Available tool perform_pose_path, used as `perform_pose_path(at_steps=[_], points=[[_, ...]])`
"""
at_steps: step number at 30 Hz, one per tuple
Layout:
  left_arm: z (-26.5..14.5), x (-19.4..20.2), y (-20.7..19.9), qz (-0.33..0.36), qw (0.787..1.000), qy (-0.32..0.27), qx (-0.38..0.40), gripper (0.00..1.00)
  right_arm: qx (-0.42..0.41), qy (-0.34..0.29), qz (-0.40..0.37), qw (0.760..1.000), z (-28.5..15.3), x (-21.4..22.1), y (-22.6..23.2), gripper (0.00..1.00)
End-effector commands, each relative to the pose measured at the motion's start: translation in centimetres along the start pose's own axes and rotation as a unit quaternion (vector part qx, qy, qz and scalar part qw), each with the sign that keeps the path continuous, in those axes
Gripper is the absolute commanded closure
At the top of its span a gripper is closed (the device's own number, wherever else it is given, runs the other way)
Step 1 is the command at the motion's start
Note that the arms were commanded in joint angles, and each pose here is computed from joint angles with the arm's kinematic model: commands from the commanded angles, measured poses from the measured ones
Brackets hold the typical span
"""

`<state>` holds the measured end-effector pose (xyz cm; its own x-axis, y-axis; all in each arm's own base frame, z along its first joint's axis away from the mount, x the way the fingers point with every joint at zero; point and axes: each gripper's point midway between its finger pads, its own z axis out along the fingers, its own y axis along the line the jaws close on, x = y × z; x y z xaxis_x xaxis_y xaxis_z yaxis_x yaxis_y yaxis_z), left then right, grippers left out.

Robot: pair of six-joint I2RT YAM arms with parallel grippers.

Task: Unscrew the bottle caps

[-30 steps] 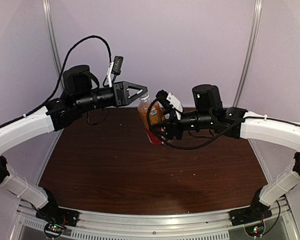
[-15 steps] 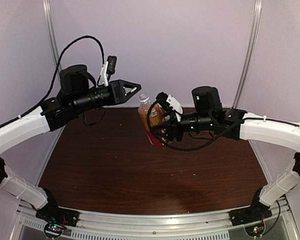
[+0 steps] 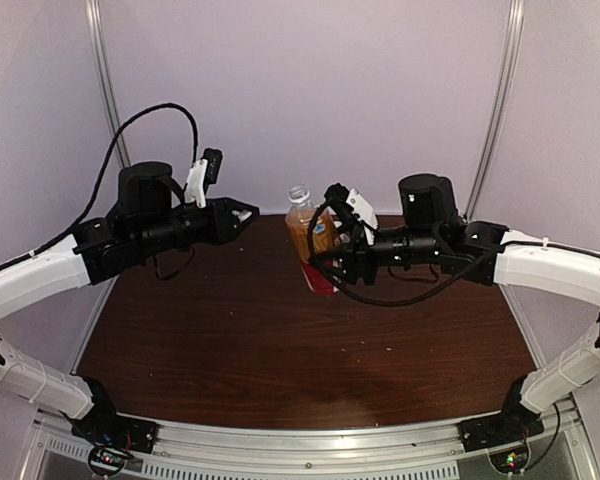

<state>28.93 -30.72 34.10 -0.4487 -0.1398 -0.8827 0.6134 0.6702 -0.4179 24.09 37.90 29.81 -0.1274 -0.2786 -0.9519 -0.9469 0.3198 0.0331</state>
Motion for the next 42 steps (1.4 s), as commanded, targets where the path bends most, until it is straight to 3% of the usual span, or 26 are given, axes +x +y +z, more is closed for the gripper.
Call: perform_pose_path(at_steps=[1,14,20,42], points=[[-0.6,3.8,4.2,0.034,0.996,0.028,-0.077,0.90,-0.006,-0.044,0.001,0.999,-1.8,-2.5,0.7,0.72],[-0.4,16.8,12.3,-0.013,0.977,0.108,-0.182,0.87,0.003,-0.052,0.025,0.998,-2.7,-1.9,0.7,0.71],[0.3,21.0,15.3,0.005,0.964,0.145,-0.223,0.84,0.005,-0.052,0.025,0.998,-2.9,-1.3,0.8,0.71],[3.7,25.2,18.2,0.033,0.948,0.203,-0.245,0.80,0.014,-0.038,0.048,0.998,-3.0,0.5,0.6,0.71]])
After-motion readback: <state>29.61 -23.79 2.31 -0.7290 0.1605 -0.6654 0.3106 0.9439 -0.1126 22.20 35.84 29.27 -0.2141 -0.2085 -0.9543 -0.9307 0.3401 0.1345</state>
